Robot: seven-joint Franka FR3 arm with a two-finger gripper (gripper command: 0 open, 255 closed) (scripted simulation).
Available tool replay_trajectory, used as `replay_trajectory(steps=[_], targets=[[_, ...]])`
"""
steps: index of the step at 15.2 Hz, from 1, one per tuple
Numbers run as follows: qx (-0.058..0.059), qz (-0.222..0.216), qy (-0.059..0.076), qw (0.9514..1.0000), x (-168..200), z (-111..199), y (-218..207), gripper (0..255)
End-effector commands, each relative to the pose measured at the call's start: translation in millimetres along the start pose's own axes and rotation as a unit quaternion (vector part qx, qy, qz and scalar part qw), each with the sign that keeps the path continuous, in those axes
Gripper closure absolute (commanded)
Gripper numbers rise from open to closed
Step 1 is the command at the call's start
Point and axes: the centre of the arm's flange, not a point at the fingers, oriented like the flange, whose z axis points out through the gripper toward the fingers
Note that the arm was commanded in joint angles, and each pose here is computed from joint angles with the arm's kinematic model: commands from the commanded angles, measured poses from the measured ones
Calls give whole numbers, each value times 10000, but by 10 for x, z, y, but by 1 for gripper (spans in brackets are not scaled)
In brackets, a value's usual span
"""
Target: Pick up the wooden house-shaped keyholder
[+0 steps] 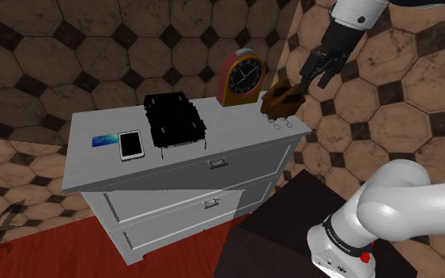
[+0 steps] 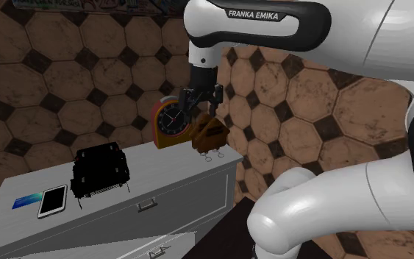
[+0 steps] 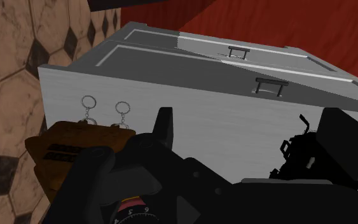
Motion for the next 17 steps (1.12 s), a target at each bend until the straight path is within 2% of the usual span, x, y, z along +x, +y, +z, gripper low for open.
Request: replay_trajectory(steps=[1, 17], targets=[[0, 0, 0, 10000, 0, 0, 0, 0], [-112, 298, 303, 9990, 1001, 1513, 954, 0]])
